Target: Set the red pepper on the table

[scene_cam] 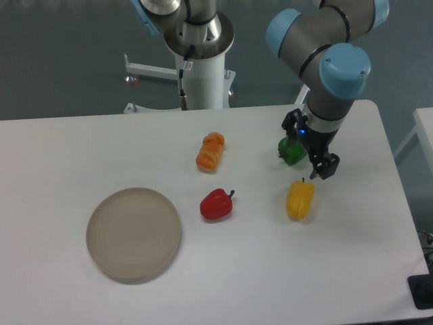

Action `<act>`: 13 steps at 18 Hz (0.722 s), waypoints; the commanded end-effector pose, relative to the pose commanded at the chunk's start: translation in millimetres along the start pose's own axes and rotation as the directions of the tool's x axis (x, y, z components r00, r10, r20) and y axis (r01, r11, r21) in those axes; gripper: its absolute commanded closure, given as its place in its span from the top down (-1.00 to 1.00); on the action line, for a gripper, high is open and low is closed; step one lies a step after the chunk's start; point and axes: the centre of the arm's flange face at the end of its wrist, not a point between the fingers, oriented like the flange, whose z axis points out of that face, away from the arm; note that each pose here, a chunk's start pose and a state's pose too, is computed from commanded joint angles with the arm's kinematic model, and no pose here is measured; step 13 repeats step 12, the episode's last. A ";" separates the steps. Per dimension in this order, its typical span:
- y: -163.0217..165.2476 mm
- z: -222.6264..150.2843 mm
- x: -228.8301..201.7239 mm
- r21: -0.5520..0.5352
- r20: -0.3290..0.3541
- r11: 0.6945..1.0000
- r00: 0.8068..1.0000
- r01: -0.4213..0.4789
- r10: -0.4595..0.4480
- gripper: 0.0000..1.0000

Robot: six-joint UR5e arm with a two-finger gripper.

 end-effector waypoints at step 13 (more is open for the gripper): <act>-2.8 3.5 -0.7 0.000 -0.003 1.000 1.000 -0.003 0.003 1.00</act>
